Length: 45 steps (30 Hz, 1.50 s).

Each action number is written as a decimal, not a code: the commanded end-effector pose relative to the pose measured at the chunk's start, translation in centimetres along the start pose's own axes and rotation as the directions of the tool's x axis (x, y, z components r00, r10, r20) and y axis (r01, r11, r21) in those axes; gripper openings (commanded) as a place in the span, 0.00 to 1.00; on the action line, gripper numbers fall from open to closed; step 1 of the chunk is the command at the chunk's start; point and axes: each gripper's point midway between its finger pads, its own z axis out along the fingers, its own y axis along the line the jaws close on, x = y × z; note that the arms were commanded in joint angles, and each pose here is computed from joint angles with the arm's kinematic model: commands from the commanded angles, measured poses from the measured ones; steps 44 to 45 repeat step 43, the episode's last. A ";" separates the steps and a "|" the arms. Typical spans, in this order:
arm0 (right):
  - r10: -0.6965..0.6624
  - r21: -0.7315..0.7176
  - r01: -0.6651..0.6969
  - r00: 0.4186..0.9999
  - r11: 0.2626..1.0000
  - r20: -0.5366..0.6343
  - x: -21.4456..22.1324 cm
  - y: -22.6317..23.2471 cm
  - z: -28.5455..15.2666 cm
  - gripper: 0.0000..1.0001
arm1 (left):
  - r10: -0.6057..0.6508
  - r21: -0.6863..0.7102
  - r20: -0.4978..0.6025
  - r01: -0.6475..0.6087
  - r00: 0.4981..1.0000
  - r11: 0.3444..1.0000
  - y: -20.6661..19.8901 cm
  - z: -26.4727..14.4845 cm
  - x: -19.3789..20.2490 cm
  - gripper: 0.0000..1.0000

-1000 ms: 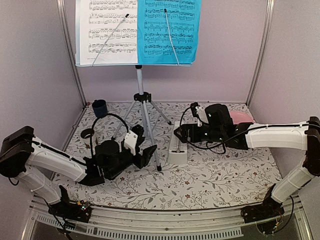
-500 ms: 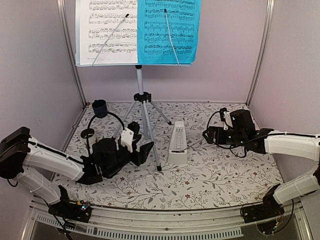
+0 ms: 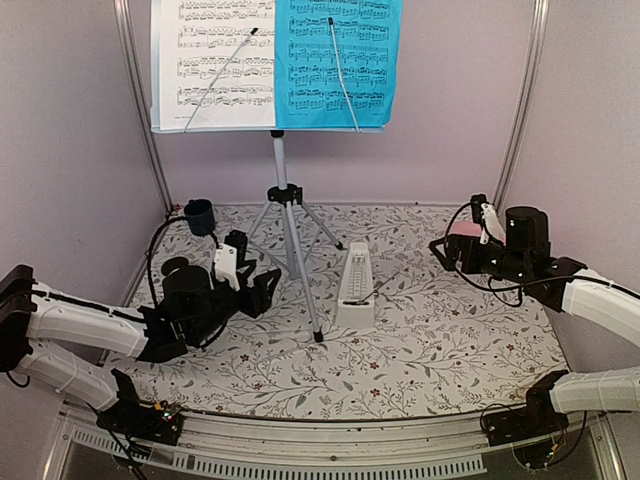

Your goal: Set up the instrument practice props

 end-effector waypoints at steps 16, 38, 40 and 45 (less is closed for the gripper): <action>0.083 -0.164 -0.069 0.993 0.984 0.082 -7.0 -1.8 2.8 0.99 | -0.184 -0.147 -0.115 0.167 0.976 0.975 10.1 0.2 -7.8 0.99; 0.191 -0.057 -0.188 0.980 0.981 0.049 0.2 -6.9 3.0 0.99 | -0.441 -0.289 -0.266 0.366 0.857 0.885 17.5 -2.1 2.7 0.99; 0.190 -0.062 -0.186 0.980 0.981 0.064 0.2 -6.8 2.7 0.99 | -0.443 -0.286 -0.271 0.368 0.855 0.885 17.4 -2.1 2.8 0.99; 0.173 -0.081 -0.165 0.980 0.983 0.102 -0.5 -6.3 2.1 0.99 | -0.437 -0.284 -0.267 0.364 0.859 0.887 17.5 -2.0 2.5 0.99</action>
